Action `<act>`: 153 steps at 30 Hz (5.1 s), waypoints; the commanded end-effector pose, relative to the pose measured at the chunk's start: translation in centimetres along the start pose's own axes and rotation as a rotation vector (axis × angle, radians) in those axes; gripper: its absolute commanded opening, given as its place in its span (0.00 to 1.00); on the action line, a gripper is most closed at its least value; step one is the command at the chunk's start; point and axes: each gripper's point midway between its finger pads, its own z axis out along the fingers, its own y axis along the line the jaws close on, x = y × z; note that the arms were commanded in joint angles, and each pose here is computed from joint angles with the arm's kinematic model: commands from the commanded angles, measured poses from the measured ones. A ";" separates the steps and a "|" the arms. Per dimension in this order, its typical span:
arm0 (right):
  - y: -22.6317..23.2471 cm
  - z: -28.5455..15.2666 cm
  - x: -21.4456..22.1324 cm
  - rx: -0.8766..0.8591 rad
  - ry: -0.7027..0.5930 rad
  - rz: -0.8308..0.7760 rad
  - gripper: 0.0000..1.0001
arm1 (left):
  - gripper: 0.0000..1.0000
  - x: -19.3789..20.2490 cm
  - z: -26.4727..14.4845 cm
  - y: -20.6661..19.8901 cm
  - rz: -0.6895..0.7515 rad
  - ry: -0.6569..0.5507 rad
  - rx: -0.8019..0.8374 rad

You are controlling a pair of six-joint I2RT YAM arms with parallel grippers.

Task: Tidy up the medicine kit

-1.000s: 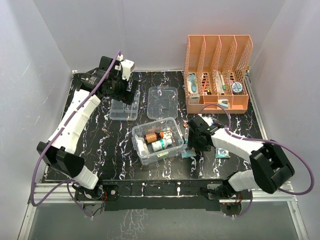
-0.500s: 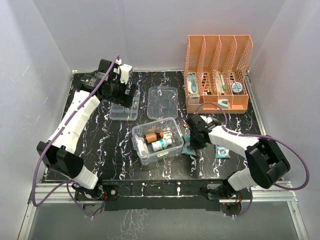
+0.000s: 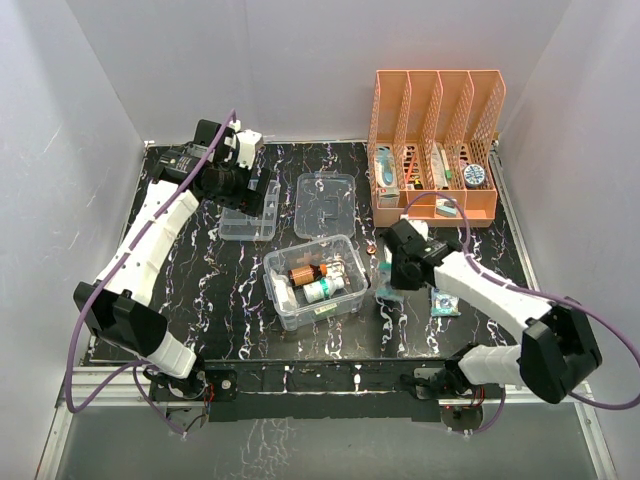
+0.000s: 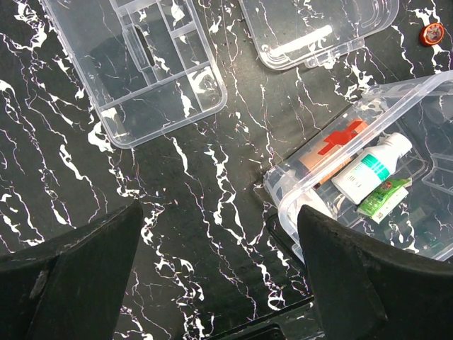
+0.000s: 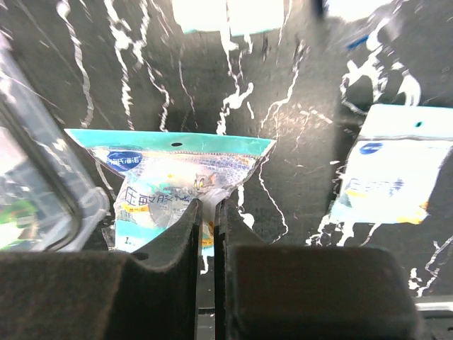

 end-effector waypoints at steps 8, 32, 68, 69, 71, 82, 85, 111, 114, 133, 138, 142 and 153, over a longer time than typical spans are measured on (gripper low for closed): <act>2.1 -10.7 -11.0 -0.066 -0.299 0.054 0.00 | 0.91 0.1 -0.3 0.2 -0.030 -0.017 0.003; 13.0 -8.1 -6.9 -0.113 -0.226 -0.203 0.00 | 0.91 1.5 1.0 0.6 -0.066 0.035 0.009; 14.0 -3.8 -8.7 -0.018 -0.189 -0.241 0.46 | 0.89 2.8 2.2 0.7 -0.041 0.089 0.045; 13.9 -4.7 -9.1 -0.028 -0.205 -0.228 0.46 | 0.89 2.9 2.2 0.6 -0.040 0.090 0.048; 13.4 -6.5 -9.9 -0.036 -0.244 -0.202 0.46 | 0.89 3.1 2.4 0.6 -0.042 0.092 0.051; 2.9 -11.0 -11.4 0.146 -0.316 -0.029 0.54 | 0.89 3.5 2.8 0.7 -0.048 0.096 0.069; -1.5 -9.8 -10.2 0.210 -0.275 0.038 0.55 | 0.89 3.6 2.7 0.7 -0.046 0.095 0.072; -6.2 -1.7 -10.7 0.152 -0.118 0.159 0.62 | 0.89 4.9 2.4 0.8 -0.049 0.108 0.091; -6.3 -1.2 -8.2 0.138 -0.099 0.241 0.62 | 0.89 4.9 2.8 0.7 -0.047 0.113 0.096; -9.5 1.4 -0.1 0.304 0.087 0.362 0.67 | 0.89 4.9 3.0 0.3 -0.014 0.119 0.174; -9.9 1.7 0.7 0.343 0.125 0.357 0.65 | 0.88 5.2 2.8 0.2 -0.016 0.121 0.189; -10.1 2.0 1.1 0.358 0.143 0.354 0.29 | 0.88 5.5 2.7 0.2 -0.013 0.125 0.198; -10.6 1.8 1.2 0.398 0.138 0.367 0.47 | 0.88 5.9 2.3 0.1 -0.016 0.119 0.213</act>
